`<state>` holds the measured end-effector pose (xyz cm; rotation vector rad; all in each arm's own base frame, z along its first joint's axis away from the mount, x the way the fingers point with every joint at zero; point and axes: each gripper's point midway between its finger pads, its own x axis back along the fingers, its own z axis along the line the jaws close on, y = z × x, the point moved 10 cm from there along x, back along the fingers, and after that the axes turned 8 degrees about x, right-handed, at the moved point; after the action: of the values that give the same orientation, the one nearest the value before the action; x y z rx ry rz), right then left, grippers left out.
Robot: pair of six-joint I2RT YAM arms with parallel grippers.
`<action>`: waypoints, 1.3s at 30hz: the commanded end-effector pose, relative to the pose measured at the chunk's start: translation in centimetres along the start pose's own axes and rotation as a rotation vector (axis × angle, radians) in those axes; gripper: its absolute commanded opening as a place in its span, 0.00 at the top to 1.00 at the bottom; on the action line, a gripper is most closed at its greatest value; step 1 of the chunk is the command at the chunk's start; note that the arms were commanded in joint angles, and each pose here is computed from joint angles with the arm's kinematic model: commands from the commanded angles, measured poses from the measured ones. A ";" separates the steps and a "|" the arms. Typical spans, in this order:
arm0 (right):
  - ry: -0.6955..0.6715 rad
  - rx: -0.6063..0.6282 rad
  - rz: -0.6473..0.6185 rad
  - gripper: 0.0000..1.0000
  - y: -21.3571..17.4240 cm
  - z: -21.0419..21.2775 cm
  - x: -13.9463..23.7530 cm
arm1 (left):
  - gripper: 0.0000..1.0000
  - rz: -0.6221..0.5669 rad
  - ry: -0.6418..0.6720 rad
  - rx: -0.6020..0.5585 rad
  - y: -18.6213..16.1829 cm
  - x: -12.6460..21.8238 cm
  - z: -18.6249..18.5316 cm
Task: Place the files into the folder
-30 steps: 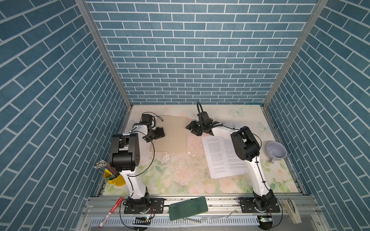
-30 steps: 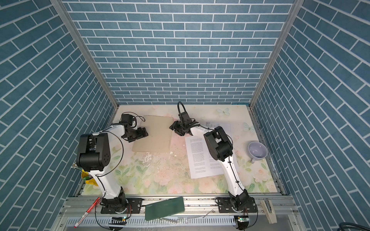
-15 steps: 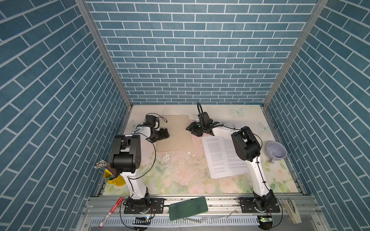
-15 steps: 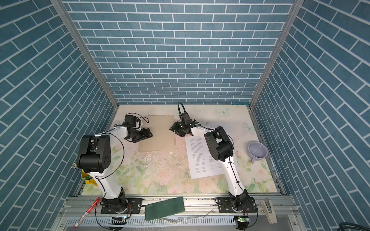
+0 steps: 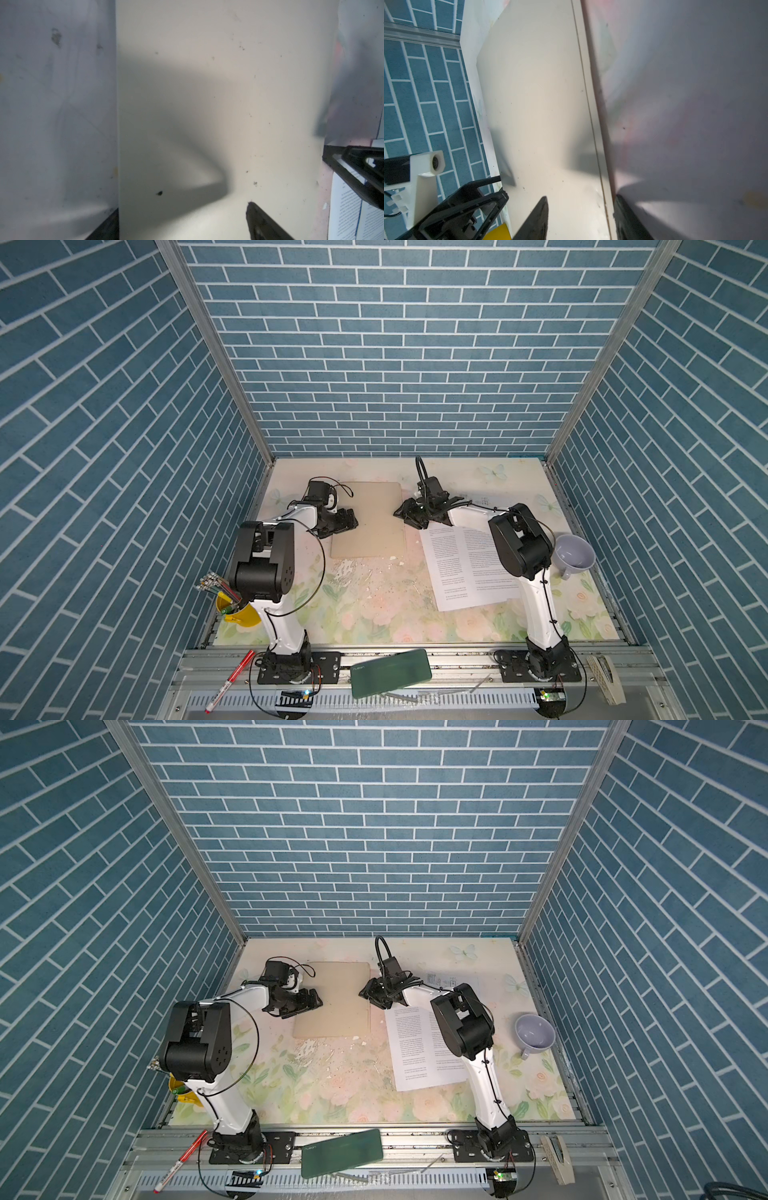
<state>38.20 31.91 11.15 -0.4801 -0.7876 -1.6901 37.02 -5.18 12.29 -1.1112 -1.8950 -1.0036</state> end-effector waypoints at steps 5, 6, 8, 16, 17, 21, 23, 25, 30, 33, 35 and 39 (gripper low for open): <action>-0.104 0.011 -0.051 0.45 -1.1 -0.4 3.8 | 0.11 0.056 -0.044 -0.001 -2.5 0.7 -1.6; -0.116 0.012 -0.068 0.42 -1.0 -0.5 4.3 | 0.11 0.055 -0.041 0.007 -2.7 0.8 -1.6; -0.134 0.020 -0.095 0.39 -0.8 -0.4 5.1 | 0.11 0.047 -0.026 0.017 -2.9 1.3 -1.5; -0.159 0.028 -0.080 0.35 -0.5 0.5 6.8 | 0.07 0.033 0.023 0.029 -2.4 2.0 -1.5; -0.143 0.031 -0.072 0.34 -0.7 0.5 6.7 | 0.07 0.032 0.023 0.033 -2.3 2.0 -1.6; -0.077 0.048 -0.058 0.34 -1.6 0.4 6.1 | 0.03 0.025 0.023 0.038 -2.2 2.1 -1.6; -0.063 0.066 -0.058 0.35 -2.0 0.3 6.0 | 0.01 0.020 0.036 0.039 -2.4 2.2 -1.4; -0.045 0.072 -0.050 0.35 -2.4 0.3 5.7 | 0.00 0.013 0.034 0.036 -2.6 2.4 -1.3; -0.040 0.069 -0.002 0.36 -3.1 -0.3 4.9 | 0.00 0.014 0.028 0.034 -3.4 2.5 -1.0; -0.034 0.073 0.003 0.36 -3.4 -0.2 4.8 | 0.00 0.017 0.021 0.036 -3.8 2.5 -0.9; -0.035 0.078 0.003 0.36 -3.6 -0.1 4.9 | 0.00 0.021 0.013 0.038 -3.9 2.5 -0.9; -0.032 0.075 0.014 0.37 -4.0 -0.2 4.6 | 0.00 0.029 0.000 0.041 -4.0 2.4 -0.9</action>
<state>33.87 28.95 13.09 -0.4952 -0.8560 -1.6621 32.82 -6.48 13.23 -1.1084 -1.8640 -0.9450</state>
